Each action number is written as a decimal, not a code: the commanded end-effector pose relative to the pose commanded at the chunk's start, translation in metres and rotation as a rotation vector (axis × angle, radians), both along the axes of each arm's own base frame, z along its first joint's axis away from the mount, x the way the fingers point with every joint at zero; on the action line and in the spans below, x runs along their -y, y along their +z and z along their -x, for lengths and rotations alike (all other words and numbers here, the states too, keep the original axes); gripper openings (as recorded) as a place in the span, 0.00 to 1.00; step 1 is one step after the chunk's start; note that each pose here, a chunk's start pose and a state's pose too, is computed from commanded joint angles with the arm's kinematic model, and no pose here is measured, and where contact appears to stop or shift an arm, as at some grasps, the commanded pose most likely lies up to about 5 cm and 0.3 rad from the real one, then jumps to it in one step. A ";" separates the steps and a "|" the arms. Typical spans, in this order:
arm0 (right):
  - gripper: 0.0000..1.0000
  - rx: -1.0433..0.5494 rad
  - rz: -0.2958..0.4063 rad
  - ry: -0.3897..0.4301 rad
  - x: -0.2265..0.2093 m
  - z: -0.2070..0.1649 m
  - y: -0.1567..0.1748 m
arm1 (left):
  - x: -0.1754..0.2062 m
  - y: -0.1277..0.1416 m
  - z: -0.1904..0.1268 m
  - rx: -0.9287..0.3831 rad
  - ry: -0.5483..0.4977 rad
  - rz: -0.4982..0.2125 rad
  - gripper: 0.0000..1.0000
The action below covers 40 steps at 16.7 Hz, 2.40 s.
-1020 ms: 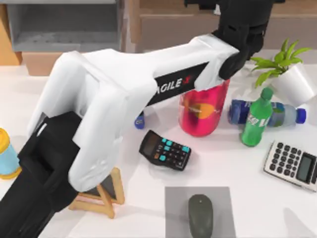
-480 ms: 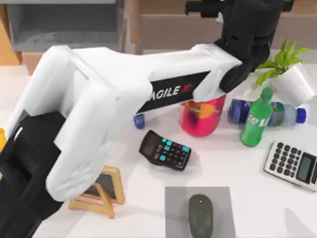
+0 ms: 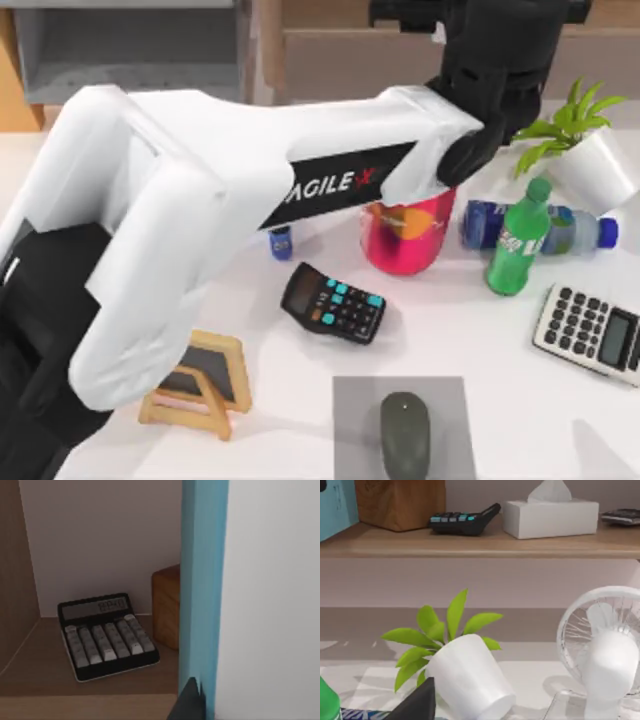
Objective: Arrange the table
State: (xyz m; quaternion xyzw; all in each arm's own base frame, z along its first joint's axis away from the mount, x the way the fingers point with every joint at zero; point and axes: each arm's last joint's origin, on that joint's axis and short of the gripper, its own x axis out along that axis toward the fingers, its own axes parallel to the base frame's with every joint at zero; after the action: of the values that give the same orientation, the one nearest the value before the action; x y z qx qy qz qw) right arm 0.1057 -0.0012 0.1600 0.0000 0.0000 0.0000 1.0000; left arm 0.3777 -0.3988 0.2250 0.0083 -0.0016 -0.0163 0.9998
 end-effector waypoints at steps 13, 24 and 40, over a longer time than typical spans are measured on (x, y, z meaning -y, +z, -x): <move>1.00 0.000 0.000 0.000 0.000 0.000 0.000 | -0.130 0.025 0.090 -0.035 -0.214 -0.505 0.00; 1.00 0.000 0.000 0.000 0.000 0.000 0.000 | -0.284 -0.056 0.101 -0.166 -0.231 -1.282 0.00; 1.00 0.000 0.000 0.000 0.000 0.000 0.000 | -0.327 -0.073 0.036 -0.151 -0.210 -1.551 0.00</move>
State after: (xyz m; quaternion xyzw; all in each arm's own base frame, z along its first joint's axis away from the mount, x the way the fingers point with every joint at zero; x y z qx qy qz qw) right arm 0.1057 -0.0012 0.1600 0.0000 0.0000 0.0000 1.0000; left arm 0.3412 -0.0718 0.1518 0.7026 0.0775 -0.1077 0.6991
